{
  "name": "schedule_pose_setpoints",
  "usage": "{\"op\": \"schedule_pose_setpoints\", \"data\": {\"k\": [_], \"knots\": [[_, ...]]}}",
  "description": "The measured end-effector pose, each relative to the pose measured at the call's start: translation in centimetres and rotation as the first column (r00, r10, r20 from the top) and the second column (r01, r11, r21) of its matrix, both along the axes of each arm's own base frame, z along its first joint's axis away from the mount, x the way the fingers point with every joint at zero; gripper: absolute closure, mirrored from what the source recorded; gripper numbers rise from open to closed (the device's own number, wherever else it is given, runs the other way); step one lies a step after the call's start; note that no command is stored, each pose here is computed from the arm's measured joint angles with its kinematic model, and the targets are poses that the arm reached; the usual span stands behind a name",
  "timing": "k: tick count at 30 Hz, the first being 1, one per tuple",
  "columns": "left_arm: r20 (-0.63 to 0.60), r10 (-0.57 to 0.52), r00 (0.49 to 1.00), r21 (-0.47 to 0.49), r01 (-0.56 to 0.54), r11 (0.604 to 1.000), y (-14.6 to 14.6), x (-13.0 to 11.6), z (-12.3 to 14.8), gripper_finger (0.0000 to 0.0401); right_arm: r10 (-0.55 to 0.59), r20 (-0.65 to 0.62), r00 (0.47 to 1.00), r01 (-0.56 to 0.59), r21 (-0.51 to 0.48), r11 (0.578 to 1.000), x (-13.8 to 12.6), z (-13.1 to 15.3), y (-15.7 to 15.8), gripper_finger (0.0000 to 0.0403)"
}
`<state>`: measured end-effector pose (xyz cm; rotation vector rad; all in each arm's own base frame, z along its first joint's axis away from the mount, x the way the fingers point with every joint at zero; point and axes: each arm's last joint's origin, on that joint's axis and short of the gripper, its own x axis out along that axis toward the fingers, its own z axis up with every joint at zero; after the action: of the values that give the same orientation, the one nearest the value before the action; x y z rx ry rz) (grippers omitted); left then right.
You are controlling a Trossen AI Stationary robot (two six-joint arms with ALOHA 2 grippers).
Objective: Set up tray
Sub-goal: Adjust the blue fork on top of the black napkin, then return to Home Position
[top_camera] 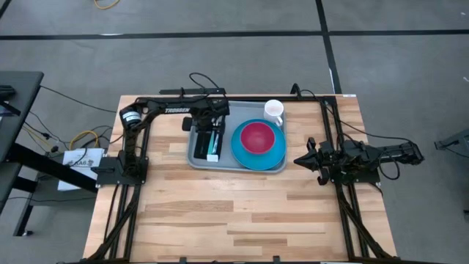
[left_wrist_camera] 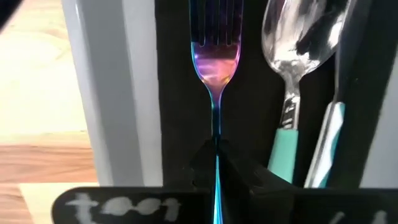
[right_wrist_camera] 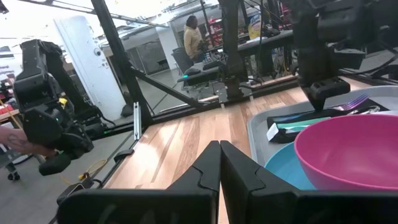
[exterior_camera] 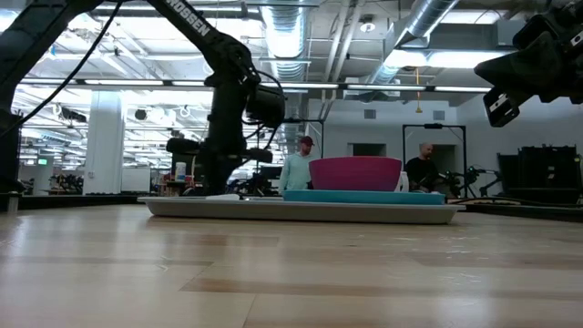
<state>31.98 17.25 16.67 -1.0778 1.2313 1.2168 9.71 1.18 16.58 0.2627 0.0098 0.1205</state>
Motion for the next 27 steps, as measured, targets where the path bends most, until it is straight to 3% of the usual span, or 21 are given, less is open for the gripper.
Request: {"op": "schedule_pose_setpoints", "data": {"k": [15,27], "knots": [[0.0,-0.014,1.0,0.006,0.014,1.0,0.04,-0.04,-0.15,0.0397,0.0,0.0,1.0,0.0,0.0,1.0,0.0,0.0,0.0,0.0403],[0.004,-0.016,1.0,-0.002,0.016,1.0,-0.03,-0.01,-0.15,0.0331,0.0,-0.001,1.0,0.0,0.0,1.0,0.0,-0.01,0.0,0.0403]]}}
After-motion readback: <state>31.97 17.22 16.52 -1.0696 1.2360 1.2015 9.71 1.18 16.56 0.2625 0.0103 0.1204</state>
